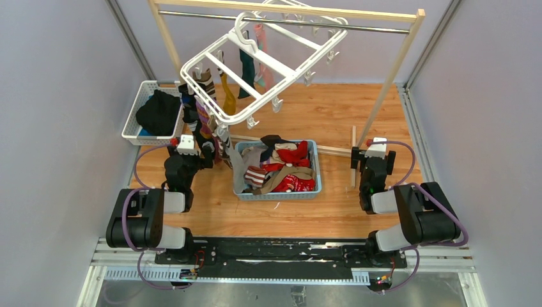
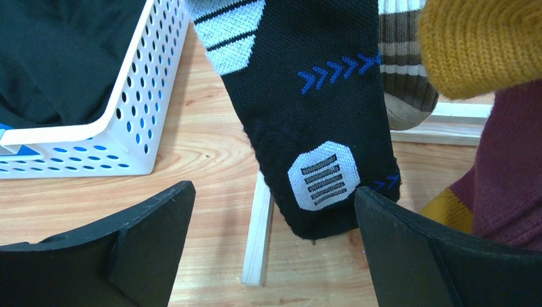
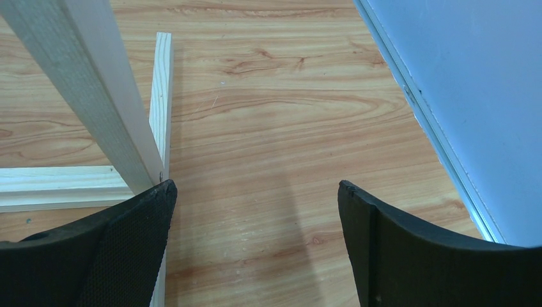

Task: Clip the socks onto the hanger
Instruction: Reset both arms

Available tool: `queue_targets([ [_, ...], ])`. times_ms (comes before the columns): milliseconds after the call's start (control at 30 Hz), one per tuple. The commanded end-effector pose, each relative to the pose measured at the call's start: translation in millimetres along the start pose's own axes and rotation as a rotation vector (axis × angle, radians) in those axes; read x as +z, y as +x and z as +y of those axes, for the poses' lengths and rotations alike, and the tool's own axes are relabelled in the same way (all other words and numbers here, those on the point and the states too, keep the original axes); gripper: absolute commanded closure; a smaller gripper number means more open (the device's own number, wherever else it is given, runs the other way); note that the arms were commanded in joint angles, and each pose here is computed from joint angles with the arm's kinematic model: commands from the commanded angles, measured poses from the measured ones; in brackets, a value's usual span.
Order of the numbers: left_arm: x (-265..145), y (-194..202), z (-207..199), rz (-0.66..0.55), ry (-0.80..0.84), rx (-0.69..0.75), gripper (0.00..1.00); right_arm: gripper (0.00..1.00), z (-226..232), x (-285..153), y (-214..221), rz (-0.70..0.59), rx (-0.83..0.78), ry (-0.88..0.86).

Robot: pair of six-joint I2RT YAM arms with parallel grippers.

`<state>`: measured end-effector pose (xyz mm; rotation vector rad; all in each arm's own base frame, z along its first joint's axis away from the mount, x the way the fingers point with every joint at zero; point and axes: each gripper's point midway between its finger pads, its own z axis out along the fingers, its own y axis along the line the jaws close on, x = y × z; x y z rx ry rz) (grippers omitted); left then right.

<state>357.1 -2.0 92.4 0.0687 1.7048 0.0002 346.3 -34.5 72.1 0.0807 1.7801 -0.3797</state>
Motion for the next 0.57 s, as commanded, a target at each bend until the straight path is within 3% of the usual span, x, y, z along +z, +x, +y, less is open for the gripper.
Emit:
queue_targets([
  [0,2.7,-10.5,2.7,-0.035,-0.015,0.024,0.0,0.05,-4.1,1.4,-4.5,-0.014,0.009,0.011],
  [533,2.6,-10.1,2.6,-0.034,-0.014,0.024,0.0,0.05,-4.4,1.9,-4.3,-0.013,0.009,0.012],
])
